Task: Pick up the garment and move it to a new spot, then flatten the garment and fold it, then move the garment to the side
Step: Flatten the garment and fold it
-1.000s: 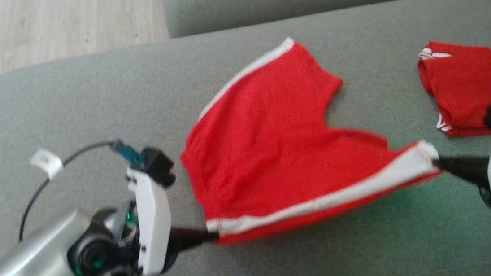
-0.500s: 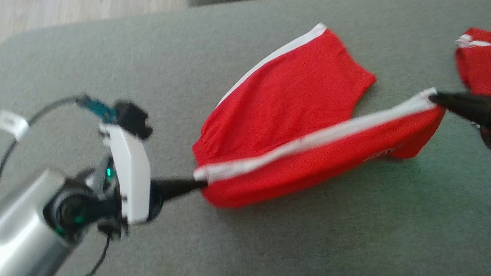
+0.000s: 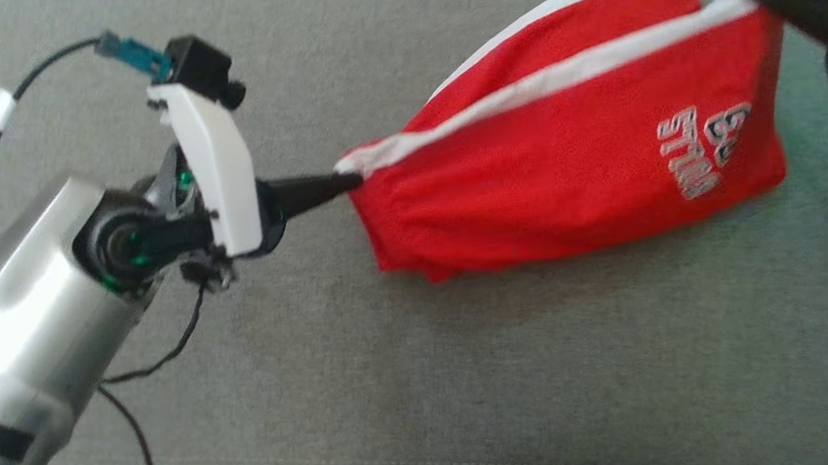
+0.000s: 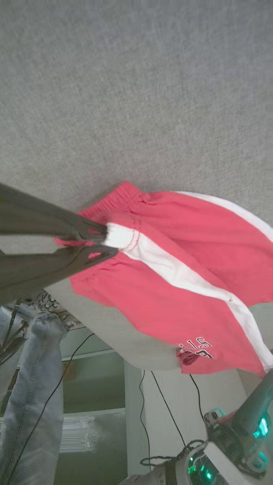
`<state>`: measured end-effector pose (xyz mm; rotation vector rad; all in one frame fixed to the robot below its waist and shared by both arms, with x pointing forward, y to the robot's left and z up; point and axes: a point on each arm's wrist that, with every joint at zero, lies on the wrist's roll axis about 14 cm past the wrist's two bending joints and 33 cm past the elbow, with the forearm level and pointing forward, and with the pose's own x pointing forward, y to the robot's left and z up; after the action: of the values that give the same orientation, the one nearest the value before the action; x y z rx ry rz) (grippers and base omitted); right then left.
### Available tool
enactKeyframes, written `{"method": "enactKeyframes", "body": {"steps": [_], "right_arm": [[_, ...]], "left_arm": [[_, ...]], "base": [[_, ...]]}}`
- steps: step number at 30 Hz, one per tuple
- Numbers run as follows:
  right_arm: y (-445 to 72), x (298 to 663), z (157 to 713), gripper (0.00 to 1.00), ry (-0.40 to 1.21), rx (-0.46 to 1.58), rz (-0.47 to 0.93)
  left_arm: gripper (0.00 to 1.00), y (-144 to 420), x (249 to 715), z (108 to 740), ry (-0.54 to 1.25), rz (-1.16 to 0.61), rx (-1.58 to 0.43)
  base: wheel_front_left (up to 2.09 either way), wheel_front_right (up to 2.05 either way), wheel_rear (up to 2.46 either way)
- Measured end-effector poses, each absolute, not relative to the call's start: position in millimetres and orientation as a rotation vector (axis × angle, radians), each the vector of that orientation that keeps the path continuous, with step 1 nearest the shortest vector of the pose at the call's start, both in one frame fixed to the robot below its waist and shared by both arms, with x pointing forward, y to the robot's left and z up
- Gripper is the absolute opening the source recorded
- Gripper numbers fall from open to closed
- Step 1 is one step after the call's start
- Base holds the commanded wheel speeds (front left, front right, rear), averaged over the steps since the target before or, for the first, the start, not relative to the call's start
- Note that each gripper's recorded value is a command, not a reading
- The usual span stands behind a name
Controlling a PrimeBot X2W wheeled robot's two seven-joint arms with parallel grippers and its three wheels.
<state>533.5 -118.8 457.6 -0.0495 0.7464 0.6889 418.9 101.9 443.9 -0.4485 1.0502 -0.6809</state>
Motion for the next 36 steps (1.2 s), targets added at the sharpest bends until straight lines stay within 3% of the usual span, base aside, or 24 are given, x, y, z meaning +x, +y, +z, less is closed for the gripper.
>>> {"method": "enactKeyframes", "body": {"steps": [9,22,23,24,25,31,36], "right_arm": [[-100,585,424,0.0,0.74,-0.069,0.691],[-82,613,401,0.0,0.677,-0.048,0.693],[-85,614,401,0.05,0.676,-0.051,0.682],[-87,616,401,0.4,0.668,-0.051,0.67],[-88,617,403,1.0,0.659,-0.044,0.66],[-76,624,443,1.0,0.469,0.028,0.652],[-71,610,470,1.0,0.347,0.104,0.647]], "left_arm": [[0.0,114,447,420,1.055,-0.596,-0.491],[0.0,119,459,401,1.068,-0.556,-0.498],[0.03,119,459,400,1.071,-0.556,-0.496],[0.58,119,458,400,1.074,-0.555,-0.493],[1.0,119,457,399,1.076,-0.552,-0.489],[1.0,124,459,411,1.027,-0.539,-0.439],[1.0,138,463,433,0.882,-0.508,-0.345]], "base": [[0.0,0.0,0.0],[0.0,0.0,0.0],[0.0,0.0,0.0],[0.0,0.0,0.0],[0.0,0.0,0.0],[0.0,0.0,0.0],[0.0,0.0,0.0]]}}
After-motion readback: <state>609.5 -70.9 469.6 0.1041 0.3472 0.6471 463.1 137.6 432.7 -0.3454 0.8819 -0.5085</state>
